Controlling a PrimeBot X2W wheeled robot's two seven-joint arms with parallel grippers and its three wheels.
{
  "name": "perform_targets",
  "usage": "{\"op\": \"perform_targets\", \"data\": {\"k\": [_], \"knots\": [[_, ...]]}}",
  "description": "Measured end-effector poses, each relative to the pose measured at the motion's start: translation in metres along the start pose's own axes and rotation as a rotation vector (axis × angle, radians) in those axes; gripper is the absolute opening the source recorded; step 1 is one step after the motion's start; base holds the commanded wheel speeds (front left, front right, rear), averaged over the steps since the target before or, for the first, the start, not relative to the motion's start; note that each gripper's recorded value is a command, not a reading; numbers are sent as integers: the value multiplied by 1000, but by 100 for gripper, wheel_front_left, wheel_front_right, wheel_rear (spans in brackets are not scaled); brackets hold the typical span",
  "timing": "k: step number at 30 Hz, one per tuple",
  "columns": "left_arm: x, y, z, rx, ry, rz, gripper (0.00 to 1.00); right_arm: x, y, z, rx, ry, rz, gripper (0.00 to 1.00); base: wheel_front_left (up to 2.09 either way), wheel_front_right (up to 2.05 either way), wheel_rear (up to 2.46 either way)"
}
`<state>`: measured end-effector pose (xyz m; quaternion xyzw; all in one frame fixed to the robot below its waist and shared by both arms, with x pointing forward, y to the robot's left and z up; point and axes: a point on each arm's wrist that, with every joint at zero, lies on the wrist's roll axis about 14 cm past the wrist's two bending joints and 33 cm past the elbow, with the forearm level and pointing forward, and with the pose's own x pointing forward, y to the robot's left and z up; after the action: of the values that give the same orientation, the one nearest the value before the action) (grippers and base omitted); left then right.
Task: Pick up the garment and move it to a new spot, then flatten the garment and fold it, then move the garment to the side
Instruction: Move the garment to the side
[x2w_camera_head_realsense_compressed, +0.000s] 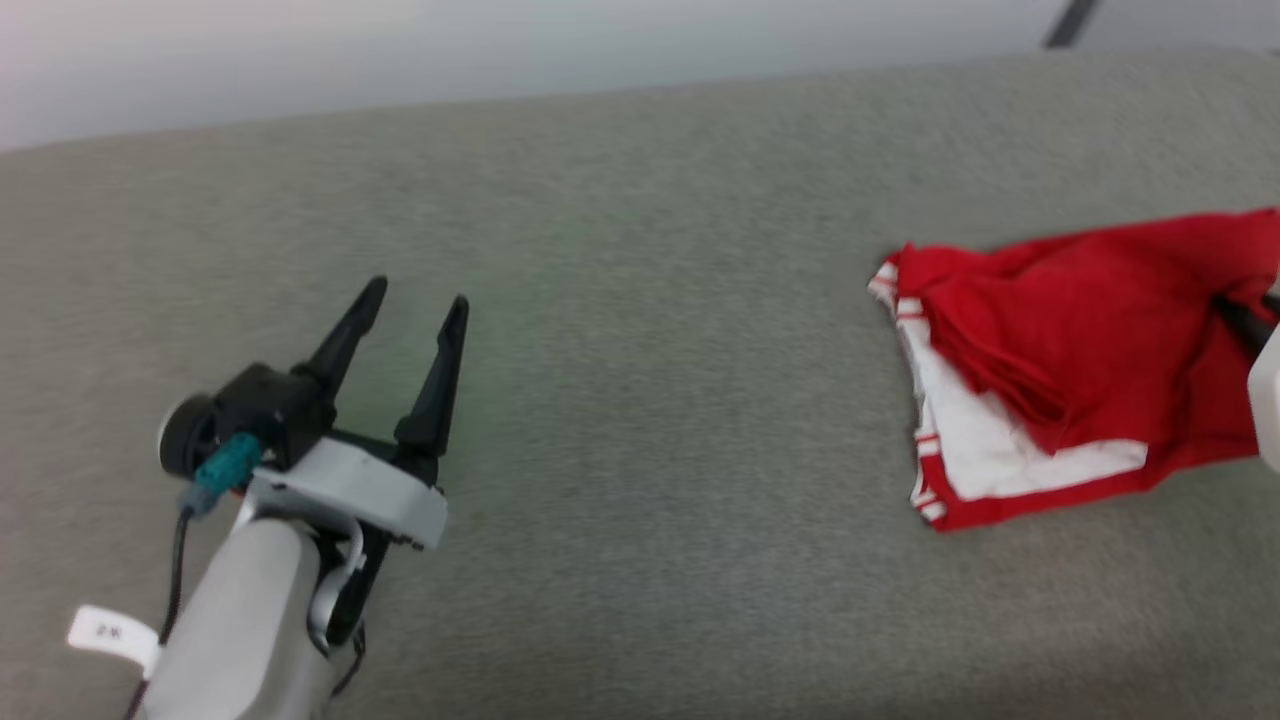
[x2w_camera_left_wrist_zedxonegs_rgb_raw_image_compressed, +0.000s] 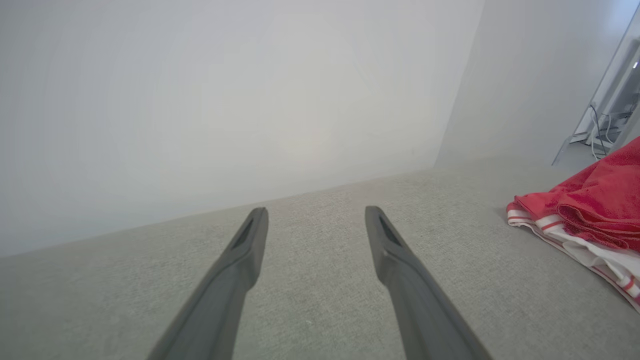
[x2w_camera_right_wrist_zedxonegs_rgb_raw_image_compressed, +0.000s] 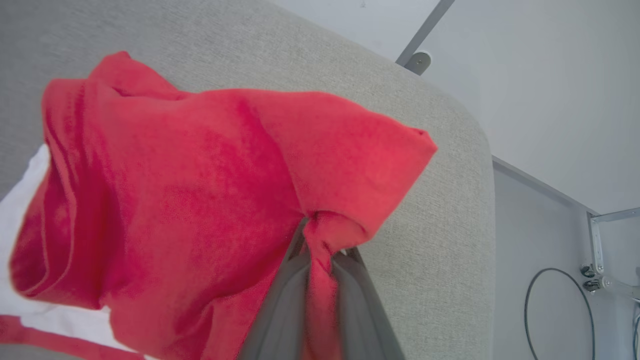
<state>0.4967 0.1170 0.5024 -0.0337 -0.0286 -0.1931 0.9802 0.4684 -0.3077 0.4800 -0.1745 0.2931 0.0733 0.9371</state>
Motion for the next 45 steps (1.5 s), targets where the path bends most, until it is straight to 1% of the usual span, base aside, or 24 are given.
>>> {"op": "perform_targets", "data": {"k": [3, 7, 13, 20, 25, 32, 36, 38, 39, 44, 45], "knots": [[13, -11, -5, 0, 6, -43, 100, -2, -11, -3, -12, -1, -26, 0, 0, 0, 0], [37, -30, -16, -7, 18, -122, 100, -8, -43, -14, -61, 11, -102, 0, 0, 0, 0], [63, -51, -40, -27, 48, -206, 100, -11, -81, -30, -119, 37, -192, 0, 0, 0, 0], [78, -71, -72, -59, 96, -276, 100, -10, -117, -53, -168, 94, -282, 0, 0, 0, 0], [84, -73, -90, -72, 123, -294, 100, 0, -128, -69, -216, 135, -316, 0, 0, 0, 0], [85, -67, -97, -81, 131, -287, 100, 23, -126, -78, -320, 165, -311, 0, 0, 0, 0], [86, -61, -98, -84, 130, -277, 100, 39, -112, -93, -301, 204, -291, 0, 0, 0, 0], [86, -59, -99, -86, 130, -272, 100, 43, -110, -94, -290, 209, -294, 0, 0, 0, 0], [86, -59, -100, -87, 132, -270, 100, 45, -112, -94, -289, 210, -299, 5, 0, 0, 0], [85, -57, -98, -87, 130, -262, 100, 48, -112, -89, -260, 188, -316, 55, 0, 0, 0], [84, -56, -97, -84, 131, -258, 100, 47, -114, -87, -254, 181, -322, 80, 0, 0, 0]]}}
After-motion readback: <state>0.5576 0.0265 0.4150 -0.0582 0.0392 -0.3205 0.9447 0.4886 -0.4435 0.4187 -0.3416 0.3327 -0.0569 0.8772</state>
